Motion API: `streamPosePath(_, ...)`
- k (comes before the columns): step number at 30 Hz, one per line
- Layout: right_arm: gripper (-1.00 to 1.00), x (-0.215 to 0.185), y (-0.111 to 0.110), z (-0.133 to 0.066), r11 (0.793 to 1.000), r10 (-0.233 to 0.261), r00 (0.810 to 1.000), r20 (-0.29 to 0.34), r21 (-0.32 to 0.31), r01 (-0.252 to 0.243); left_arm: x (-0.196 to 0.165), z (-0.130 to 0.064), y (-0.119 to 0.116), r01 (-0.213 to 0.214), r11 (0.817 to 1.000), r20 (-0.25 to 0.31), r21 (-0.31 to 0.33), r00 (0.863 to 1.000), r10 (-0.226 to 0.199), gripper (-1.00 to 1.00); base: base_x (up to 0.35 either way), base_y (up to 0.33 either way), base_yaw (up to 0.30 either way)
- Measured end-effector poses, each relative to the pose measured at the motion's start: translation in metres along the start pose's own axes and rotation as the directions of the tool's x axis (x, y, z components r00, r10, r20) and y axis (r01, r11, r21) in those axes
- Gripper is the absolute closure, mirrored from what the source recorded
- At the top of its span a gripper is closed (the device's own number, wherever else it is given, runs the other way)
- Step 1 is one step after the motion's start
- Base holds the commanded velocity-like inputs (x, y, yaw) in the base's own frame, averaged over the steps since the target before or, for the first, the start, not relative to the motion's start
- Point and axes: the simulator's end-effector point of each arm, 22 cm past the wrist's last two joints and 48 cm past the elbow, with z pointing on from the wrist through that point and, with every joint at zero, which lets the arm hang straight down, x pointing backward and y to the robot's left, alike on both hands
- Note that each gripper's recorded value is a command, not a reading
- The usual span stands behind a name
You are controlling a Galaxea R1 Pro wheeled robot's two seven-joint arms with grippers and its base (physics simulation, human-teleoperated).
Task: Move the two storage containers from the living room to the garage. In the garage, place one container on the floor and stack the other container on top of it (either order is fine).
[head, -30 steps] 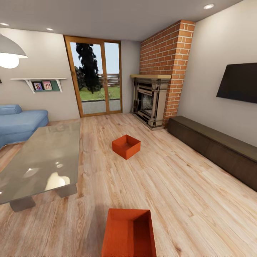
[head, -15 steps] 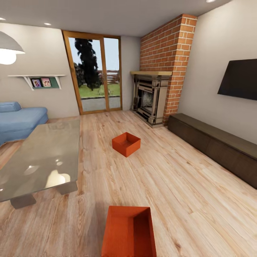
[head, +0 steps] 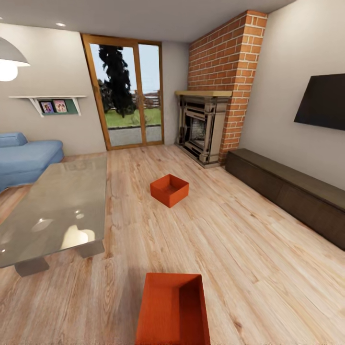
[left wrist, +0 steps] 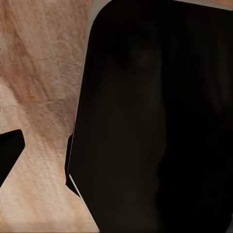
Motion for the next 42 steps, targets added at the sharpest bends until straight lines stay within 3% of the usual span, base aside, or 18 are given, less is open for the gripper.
streamPosePath(16, -1.0, 0.011, 0.001, 0.001, 1.0, -0.009, 1.0, -0.028, -0.006, 0.009, 0.011, 0.0, 0.002, -0.001, 1.0, -0.027, -0.005, 1.0, 0.001, -1.0, 0.0, 0.0, 0.012)
streamPosePath(42, -1.0, 0.027, 0.006, 0.002, 1.0, -0.007, 0.998, -0.068, -0.017, 0.006, 0.027, 0.0, 0.005, -0.004, 1.0, -0.069, -0.014, 0.998, 0.003, -1.0, 0.0, 0.0, 0.121)
